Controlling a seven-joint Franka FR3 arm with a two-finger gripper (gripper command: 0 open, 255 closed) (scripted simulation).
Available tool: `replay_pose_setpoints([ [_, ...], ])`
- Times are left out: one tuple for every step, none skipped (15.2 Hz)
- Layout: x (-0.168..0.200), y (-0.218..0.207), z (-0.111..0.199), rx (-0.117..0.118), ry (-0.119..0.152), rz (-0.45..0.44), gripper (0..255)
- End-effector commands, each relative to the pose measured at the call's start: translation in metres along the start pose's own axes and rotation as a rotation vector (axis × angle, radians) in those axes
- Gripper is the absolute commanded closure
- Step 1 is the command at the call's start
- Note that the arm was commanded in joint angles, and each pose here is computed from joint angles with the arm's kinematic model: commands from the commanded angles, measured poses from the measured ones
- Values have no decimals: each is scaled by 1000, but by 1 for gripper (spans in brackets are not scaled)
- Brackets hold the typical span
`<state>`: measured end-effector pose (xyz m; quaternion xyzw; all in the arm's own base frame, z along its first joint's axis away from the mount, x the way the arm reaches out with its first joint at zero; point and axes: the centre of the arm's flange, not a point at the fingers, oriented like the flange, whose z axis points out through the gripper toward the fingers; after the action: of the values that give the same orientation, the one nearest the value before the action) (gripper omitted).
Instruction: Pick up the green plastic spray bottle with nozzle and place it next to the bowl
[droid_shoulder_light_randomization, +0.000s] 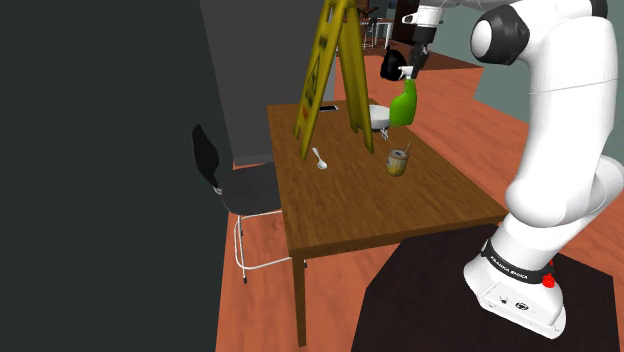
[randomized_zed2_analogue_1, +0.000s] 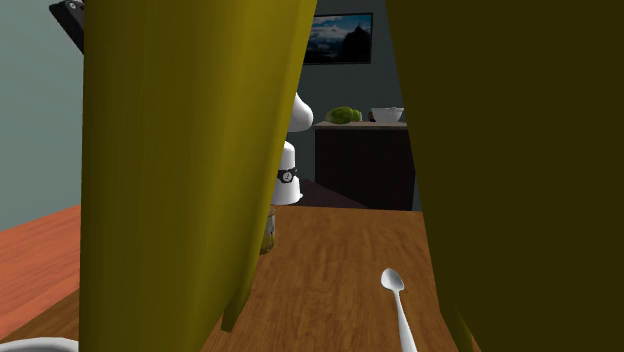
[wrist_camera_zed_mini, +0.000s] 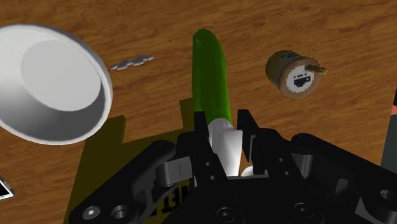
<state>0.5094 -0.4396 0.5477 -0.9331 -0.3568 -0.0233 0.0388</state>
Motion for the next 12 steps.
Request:
replay_pose_setpoints([
  [-1,2,10,-1,0,0,255],
  [-1,2,15,-1,0,0,255],
  [-1,2,20,-1,0,0,255],
  [-2,3,25,-1,0,0,255],
  [-2,3,31,-1,0,0,255],
  [-2,3,36,-1,0,0,255],
  [-3,4,41,-1,0,0,255],
  [-3,4,46,-1,0,0,255],
  [-4,4,52,-1,0,0,255],
  [-4,5,57,-1,0,0,255],
  [-4,5,62,-1,0,0,255],
  [-5,5,68,-1,0,0,255],
])
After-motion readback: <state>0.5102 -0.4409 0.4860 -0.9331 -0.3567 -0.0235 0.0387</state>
